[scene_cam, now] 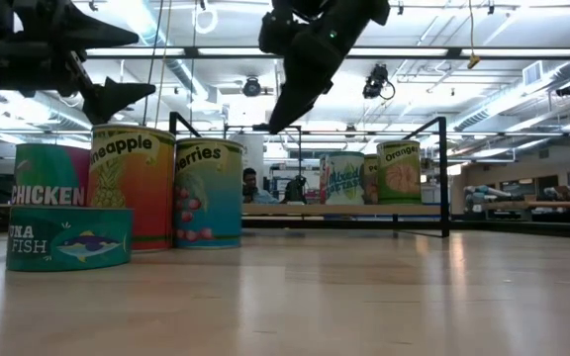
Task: Pick and place cans onto a shelf
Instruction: Put the canned cherries on the shelf
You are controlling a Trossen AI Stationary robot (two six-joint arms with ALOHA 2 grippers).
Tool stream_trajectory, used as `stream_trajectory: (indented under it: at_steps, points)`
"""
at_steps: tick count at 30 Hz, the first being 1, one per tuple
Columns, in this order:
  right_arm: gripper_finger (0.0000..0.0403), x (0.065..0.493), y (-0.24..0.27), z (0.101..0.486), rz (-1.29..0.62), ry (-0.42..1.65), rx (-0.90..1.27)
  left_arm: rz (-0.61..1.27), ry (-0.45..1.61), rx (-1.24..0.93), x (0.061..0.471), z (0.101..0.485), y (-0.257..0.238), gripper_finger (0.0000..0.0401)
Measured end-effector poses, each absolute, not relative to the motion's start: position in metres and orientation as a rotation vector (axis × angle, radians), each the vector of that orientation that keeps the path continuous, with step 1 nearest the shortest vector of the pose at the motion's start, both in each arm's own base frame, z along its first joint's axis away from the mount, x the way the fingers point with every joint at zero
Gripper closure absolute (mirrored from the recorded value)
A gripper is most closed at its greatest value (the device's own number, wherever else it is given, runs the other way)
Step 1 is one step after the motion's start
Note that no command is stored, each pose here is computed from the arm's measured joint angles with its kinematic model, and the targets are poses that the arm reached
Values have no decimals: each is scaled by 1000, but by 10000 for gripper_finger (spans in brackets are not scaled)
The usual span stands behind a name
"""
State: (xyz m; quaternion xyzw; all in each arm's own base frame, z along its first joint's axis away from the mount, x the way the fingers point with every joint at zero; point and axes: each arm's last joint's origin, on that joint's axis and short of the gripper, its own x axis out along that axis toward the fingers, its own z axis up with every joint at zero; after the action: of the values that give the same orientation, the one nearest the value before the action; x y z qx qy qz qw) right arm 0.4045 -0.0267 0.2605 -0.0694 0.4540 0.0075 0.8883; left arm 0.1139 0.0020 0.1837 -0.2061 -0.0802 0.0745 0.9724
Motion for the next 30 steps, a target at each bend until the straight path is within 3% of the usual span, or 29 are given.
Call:
stream_trajectory:
  at_steps: [13,20,30]
  points:
    - [41,410,19,261,32,946,-128,149,-165,-445,114,184,2,8]
    - [40,413,45,255,68,934,-114,213,-177,-254,113,186,4,8]
    - [6,424,56,246,94,878,-99,374,-261,-24,110,197,8,8]
